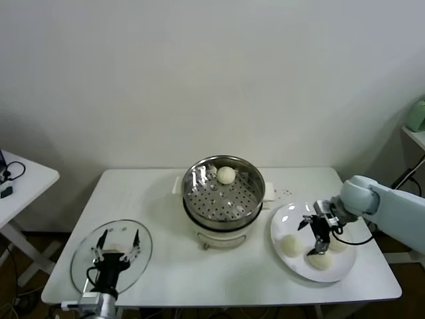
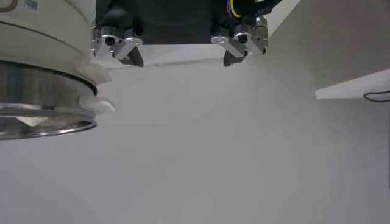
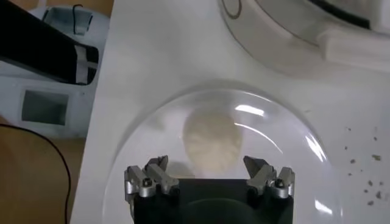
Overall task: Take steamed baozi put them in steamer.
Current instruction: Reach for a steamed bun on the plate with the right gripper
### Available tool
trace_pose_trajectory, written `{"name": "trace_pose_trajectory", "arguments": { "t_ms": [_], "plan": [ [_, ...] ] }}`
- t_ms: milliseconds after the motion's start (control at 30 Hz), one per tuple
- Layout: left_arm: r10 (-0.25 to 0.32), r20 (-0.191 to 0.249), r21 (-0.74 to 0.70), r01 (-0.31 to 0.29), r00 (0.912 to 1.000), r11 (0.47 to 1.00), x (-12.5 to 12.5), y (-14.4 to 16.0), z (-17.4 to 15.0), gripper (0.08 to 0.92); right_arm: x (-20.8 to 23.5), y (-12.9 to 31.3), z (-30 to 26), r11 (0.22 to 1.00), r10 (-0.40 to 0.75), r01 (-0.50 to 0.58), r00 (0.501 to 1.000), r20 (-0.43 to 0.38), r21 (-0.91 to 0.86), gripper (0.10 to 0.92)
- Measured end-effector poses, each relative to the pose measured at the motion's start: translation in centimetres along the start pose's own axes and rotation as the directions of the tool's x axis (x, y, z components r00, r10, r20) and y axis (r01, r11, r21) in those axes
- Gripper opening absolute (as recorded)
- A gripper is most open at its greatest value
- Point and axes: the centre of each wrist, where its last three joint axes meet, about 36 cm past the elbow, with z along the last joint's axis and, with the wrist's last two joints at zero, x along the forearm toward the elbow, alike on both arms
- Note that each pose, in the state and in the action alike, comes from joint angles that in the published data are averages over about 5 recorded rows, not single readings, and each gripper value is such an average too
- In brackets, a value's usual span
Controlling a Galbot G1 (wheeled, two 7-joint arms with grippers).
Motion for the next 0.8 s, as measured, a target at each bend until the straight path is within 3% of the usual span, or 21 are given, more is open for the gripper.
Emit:
{"name": "trace_pose_trajectory", "arguments": {
  "t_ms": [567, 800],
  "plan": [
    [-0.005, -0.015, 0.003, 0.005, 0.9999, 1.0, 0.3, 0.0, 0.8, 0.823, -3.4, -1.1, -1.2, 1.0, 0.006, -0.006, 1.0, -0.012, 0.007, 0.822],
    [-0.006, -0.016, 0.005, 0.006, 0.9999, 1.0, 0.2, -0.1, 0.8, 0.823, -3.8, -1.1, -1.2, 1.0, -0.009, 0.01, 1.0, -0.012, 0.003, 0.753]
  ]
}}
